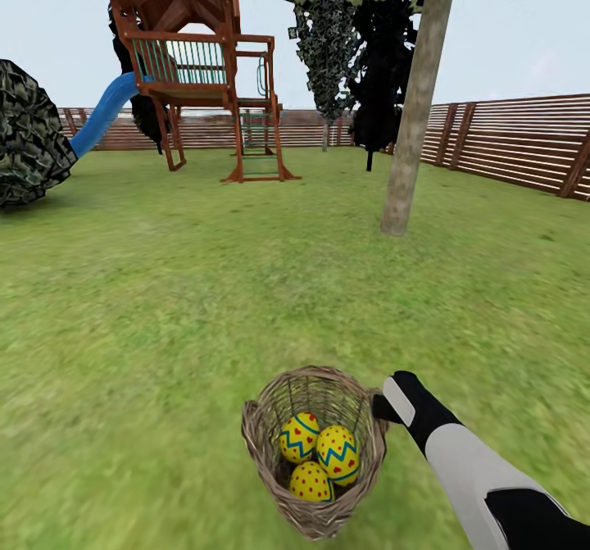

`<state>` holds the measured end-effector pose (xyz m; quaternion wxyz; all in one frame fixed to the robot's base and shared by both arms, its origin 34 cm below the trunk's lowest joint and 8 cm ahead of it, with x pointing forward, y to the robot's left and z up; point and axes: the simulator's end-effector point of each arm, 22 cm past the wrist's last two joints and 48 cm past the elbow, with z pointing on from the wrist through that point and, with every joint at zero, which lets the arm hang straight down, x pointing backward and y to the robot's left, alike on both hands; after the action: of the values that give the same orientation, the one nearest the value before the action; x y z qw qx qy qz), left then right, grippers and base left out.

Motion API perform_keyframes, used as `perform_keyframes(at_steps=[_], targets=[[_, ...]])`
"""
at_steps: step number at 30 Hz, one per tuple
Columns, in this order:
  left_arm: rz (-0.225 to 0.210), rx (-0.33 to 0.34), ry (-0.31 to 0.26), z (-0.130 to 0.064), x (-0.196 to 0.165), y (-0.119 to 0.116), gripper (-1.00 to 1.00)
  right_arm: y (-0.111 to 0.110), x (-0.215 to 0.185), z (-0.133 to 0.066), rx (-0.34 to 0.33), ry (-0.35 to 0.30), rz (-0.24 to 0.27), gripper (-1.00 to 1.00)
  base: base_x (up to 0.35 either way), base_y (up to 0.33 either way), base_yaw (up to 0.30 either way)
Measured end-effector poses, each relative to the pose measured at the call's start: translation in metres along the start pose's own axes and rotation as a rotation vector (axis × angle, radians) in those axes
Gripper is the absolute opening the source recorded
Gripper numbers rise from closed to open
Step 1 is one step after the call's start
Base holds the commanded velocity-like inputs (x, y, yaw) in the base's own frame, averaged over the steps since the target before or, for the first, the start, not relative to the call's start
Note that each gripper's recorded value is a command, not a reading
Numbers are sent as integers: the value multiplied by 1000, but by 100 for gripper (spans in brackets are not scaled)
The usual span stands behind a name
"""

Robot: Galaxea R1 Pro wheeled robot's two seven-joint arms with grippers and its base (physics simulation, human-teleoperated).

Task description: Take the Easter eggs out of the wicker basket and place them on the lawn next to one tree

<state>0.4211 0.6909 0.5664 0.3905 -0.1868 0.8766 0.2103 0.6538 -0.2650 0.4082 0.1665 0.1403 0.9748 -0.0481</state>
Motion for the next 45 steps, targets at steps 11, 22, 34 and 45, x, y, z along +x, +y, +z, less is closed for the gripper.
perform_keyframes(at_steps=[11, 22, 34, 45], targets=[[0, 0, 1, -11, -22, 3, 100, 0, -14, -21, 2, 0, -3, -100, 0, 0, 0], [0, 0, 1, -22, -44, 5, 100, 2, -27, -42, 5, -2, -12, -100, 0, 0, 0], [2, -3, 3, -35, -66, 9, 100, 7, -39, -65, -4, 0, -9, -100, 0, 0, 0], [1, -1, 7, -45, -85, 12, 100, 16, -50, -86, -42, 1, -8, -100, 0, 0, 0]])
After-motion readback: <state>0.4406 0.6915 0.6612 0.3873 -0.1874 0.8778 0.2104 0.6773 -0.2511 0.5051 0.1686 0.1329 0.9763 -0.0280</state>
